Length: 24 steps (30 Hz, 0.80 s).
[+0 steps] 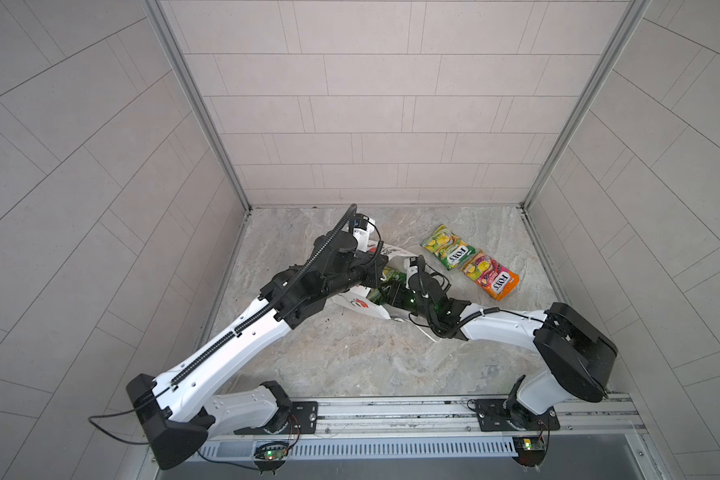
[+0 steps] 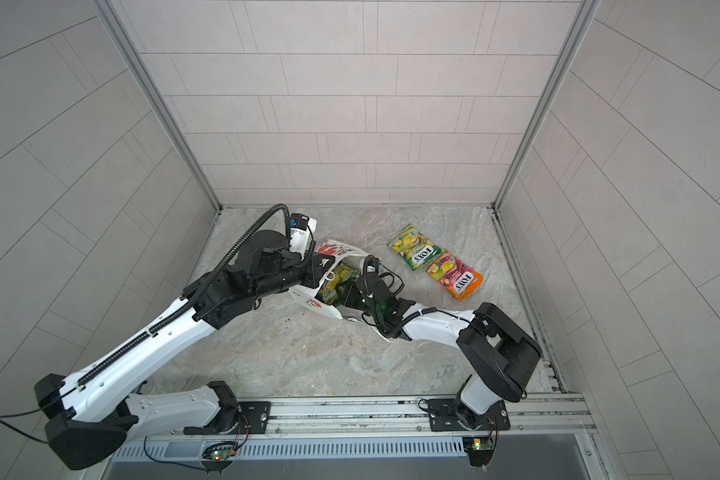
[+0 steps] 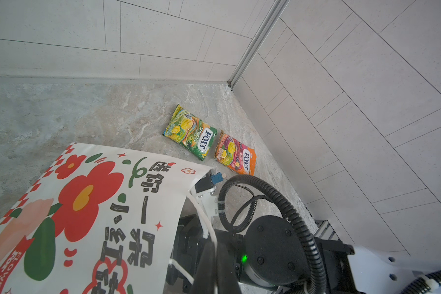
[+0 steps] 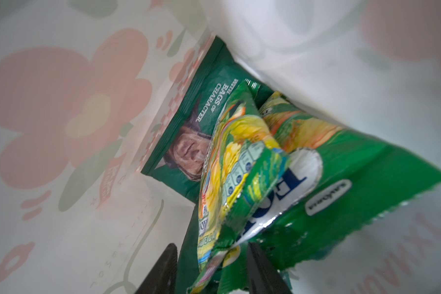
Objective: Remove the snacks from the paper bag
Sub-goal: 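Close the right gripper on a green Spring Tea packet inside the bag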
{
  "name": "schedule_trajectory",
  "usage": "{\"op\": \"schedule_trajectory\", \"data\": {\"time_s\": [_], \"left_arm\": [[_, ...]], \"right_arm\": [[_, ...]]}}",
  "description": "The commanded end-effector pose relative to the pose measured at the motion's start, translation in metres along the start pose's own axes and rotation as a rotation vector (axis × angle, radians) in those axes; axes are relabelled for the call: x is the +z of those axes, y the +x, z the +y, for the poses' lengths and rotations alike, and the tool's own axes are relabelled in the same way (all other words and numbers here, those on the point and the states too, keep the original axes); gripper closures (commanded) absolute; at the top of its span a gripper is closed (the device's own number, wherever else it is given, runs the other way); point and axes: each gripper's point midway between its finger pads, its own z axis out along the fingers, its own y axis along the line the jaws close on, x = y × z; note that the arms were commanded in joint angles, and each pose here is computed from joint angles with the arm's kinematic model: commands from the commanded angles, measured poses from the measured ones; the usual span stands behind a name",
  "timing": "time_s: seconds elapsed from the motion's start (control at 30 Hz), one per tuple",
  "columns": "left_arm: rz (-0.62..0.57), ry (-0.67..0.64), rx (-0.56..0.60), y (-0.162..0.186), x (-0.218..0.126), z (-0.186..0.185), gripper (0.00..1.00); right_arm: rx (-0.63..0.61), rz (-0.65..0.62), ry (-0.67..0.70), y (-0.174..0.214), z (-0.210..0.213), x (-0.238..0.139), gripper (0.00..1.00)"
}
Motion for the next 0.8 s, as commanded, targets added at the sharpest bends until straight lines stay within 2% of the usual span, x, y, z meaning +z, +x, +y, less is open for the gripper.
{"op": "schedule_trajectory", "data": {"time_s": [0.0,0.33,0.67,0.77], "left_arm": [[-0.034,0.053,-0.001,-0.011,-0.005,-0.013,1.00],[-0.029,0.060,-0.001,-0.010,-0.004,-0.014,1.00],[-0.024,0.075,-0.004,-0.010,-0.004,-0.018,1.00],[-0.021,0.079,-0.004,-0.010,-0.003,-0.018,1.00]], "right_arm": [[0.036,-0.092,0.028,-0.020,0.003,-0.006,0.53],[0.058,-0.106,-0.043,-0.022,0.019,0.003,0.53],[0.070,-0.130,0.007,-0.027,0.017,0.015,0.51],[0.065,-0.123,0.060,-0.026,0.012,0.021,0.50]]}}
